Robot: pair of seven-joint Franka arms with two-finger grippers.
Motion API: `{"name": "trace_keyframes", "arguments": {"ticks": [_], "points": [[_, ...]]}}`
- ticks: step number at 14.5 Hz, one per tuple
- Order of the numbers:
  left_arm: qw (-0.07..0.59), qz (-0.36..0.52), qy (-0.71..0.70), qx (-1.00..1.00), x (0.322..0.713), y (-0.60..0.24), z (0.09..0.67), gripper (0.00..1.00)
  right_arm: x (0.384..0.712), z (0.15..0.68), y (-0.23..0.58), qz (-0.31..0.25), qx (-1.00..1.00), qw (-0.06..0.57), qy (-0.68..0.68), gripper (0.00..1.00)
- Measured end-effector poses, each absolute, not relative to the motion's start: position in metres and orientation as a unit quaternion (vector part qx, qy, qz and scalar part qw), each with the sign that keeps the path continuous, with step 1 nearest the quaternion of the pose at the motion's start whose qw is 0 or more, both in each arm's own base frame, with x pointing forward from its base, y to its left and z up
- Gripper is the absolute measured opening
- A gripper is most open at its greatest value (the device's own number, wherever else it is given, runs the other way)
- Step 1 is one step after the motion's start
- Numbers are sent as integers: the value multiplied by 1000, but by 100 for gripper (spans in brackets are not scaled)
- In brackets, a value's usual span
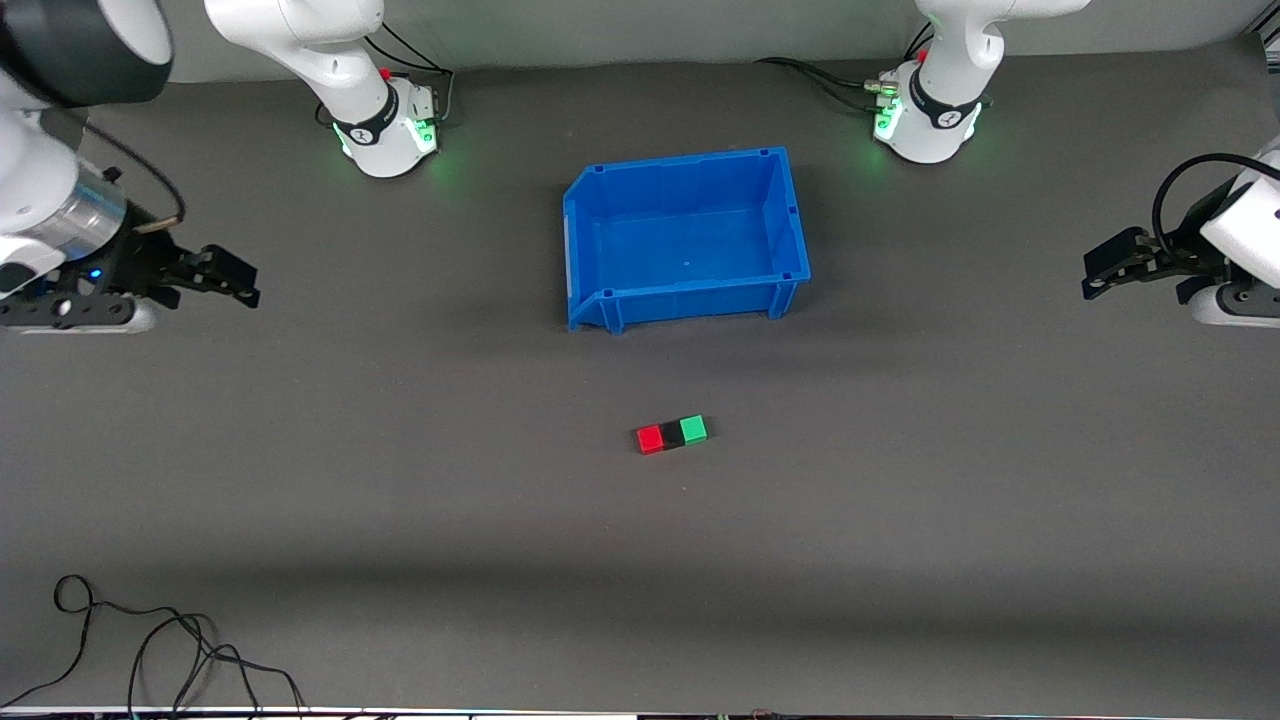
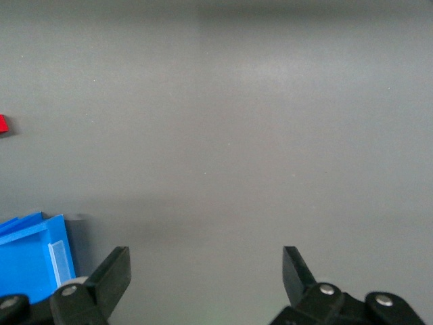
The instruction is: Attach green and red cubes to black cube
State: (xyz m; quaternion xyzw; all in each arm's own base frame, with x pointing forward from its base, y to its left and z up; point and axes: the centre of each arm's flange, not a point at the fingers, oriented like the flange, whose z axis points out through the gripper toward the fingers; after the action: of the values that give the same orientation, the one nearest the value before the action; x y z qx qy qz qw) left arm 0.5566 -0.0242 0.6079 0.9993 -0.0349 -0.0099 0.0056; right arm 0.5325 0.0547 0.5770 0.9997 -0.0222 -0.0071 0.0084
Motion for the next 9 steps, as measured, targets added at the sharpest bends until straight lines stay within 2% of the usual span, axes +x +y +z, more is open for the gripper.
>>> {"name": "trace_keyframes", "arguments": {"ticks": [9], "points": [[6,-11,-35,999,556,-24,608,100,542,580,51,-3,998,8,-62,100]]}}
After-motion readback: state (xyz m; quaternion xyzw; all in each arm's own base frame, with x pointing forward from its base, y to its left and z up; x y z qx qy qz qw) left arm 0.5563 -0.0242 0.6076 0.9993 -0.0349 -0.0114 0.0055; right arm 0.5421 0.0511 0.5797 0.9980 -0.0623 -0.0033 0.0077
